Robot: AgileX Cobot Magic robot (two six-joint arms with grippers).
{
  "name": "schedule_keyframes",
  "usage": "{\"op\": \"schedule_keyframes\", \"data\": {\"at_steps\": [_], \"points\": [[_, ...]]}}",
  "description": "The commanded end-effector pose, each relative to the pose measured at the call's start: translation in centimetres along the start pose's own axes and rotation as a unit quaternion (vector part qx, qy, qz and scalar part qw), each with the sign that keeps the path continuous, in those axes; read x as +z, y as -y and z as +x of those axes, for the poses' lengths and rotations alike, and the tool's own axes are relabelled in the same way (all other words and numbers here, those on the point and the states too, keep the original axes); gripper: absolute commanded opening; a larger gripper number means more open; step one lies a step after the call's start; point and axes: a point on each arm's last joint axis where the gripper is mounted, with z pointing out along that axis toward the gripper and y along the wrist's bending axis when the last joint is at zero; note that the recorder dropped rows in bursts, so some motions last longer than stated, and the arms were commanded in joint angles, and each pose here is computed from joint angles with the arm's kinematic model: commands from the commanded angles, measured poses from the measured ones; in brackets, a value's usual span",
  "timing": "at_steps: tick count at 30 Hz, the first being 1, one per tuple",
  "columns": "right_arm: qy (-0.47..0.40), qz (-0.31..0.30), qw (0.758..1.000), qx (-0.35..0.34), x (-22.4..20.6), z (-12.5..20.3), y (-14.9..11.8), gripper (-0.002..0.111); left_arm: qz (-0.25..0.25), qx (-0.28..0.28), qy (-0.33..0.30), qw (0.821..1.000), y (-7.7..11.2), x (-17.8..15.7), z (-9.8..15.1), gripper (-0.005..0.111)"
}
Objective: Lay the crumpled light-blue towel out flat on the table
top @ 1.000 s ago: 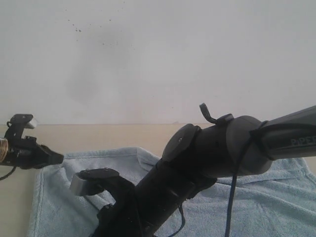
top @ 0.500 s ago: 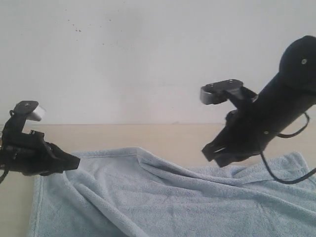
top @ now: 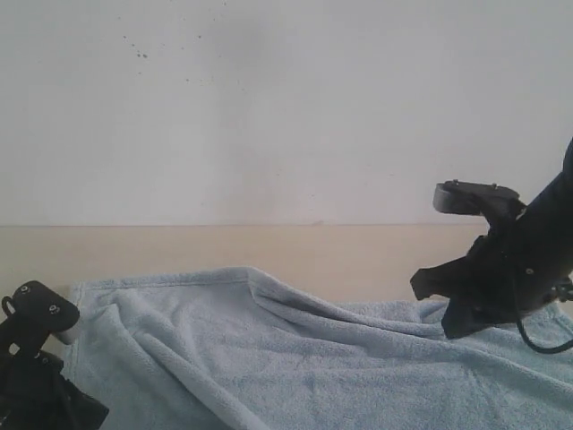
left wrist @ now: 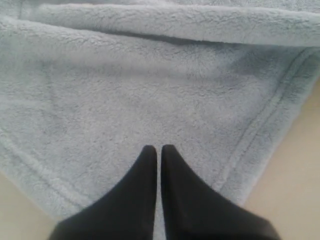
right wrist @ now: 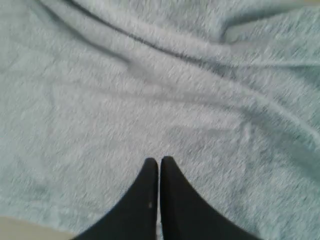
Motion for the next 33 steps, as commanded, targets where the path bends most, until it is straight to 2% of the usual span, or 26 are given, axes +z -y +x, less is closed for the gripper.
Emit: {"op": "schedule_keyframes", "data": {"at_steps": [1, 6, 10, 11, 14, 17, 20, 23, 25, 33], "points": [[-0.054, -0.020, 0.998, -0.006, -0.8, 1.2, -0.3, 0.001, 0.066, -0.004, 0.019, 0.998, 1.3, -0.3, -0.6, 0.004], [-0.050, -0.016, 0.999, -0.009, -0.8, 1.1, -0.2, 0.001, 0.044, -0.005, 0.023, 0.999, 0.8, -0.4, -1.1, 0.004], [0.004, 0.002, 1.000, -0.016, -0.7, 0.1, 0.1, 0.001, -0.005, -0.023, 0.023, 0.999, -0.5, 0.1, -1.7, 0.004], [0.023, 0.009, 0.999, -0.026, -0.7, -0.2, 0.2, 0.001, -0.005, -0.023, 0.022, 0.999, -0.6, 0.4, -1.9, 0.004], [0.082, 0.037, 0.995, -0.051, -0.9, -1.3, 0.7, 0.001, 0.040, -0.026, 0.000, 0.999, -0.5, 2.5, -1.9, 0.004], [0.100, 0.054, 0.991, -0.064, -0.4, -1.8, 1.1, 0.001, 0.079, -0.017, -0.021, 0.997, -0.5, 4.8, -1.8, 0.004], [0.050, 0.060, 0.994, -0.076, 1.6, -2.2, 1.8, 0.001, 0.094, -0.021, -0.027, 0.995, -0.9, 6.5, -2.3, 0.004], [-0.016, 0.048, 0.996, -0.071, 4.2, -2.7, 2.3, 0.001, 0.094, -0.036, -0.027, 0.995, -1.1, 7.0, -2.6, 0.004], [-0.039, 0.043, 0.996, -0.068, 5.8, -3.2, 2.7, 0.001, 0.095, -0.025, -0.031, 0.995, -1.1, 6.9, -2.5, 0.004], [-0.059, 0.039, 0.995, -0.068, 7.9, -3.6, 3.2, 0.001, 0.113, -0.065, -0.051, 0.990, -0.4, 6.9, -1.3, 0.004]]}}
